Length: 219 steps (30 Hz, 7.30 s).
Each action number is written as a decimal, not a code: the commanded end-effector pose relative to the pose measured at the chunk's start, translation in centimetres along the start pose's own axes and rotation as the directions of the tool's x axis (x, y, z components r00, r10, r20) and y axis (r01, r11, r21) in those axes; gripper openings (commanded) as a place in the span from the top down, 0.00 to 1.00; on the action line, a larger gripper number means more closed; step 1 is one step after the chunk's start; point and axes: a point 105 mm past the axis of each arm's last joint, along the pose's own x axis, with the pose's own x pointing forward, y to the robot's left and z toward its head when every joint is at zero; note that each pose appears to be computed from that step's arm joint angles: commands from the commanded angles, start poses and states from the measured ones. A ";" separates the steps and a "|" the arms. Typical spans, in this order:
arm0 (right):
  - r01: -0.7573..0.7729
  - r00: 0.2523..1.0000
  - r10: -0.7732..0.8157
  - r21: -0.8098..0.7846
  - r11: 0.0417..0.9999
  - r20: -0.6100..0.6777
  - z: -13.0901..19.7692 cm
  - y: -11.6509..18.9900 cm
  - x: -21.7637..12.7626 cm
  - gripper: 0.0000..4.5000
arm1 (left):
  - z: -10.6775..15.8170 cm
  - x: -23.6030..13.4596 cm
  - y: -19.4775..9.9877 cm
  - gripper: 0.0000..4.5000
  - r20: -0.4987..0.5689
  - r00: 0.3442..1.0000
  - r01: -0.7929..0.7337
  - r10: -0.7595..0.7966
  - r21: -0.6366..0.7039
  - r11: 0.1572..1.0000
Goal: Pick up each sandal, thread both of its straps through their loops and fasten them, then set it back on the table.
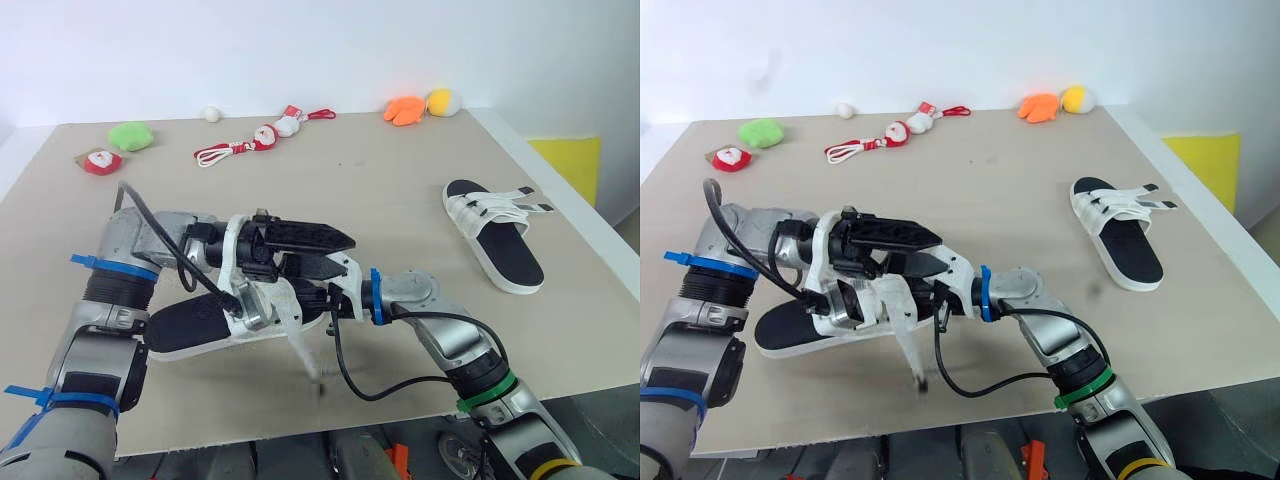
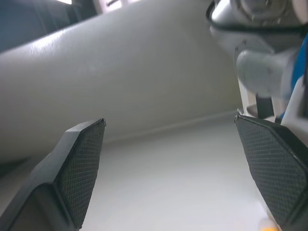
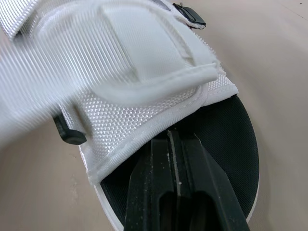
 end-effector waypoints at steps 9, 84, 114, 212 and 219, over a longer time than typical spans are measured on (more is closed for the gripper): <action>-0.021 0.999 0.023 0.049 0.999 -0.039 -1.4 0.9 0.1 1.00 | -2.9 -4.5 3.1 0.02 -0.524 0.851 -0.491 0.014 -0.788 0.371; -0.012 0.998 0.016 0.072 0.997 -0.053 -1.3 0.7 0.5 1.00 | 4.5 -6.4 -2.3 0.99 -0.187 0.909 -0.391 -0.373 -0.699 -0.600; 0.034 0.999 -0.030 0.087 0.996 -0.046 -1.3 0.9 0.3 1.00 | 0.8 -6.7 -6.7 0.99 0.130 0.931 -0.160 -0.340 -0.694 -0.702; 0.006 0.999 -0.002 0.087 0.996 -0.046 -1.4 1.0 0.3 1.00 | 10.8 -9.2 -6.9 0.01 -0.142 0.844 -0.476 -0.518 -0.644 -0.599; 0.010 0.999 -0.007 0.085 0.996 -0.041 -1.2 0.9 0.4 1.00 | 9.8 -8.7 -8.4 0.01 -0.202 0.829 -0.512 -0.521 -0.649 -0.563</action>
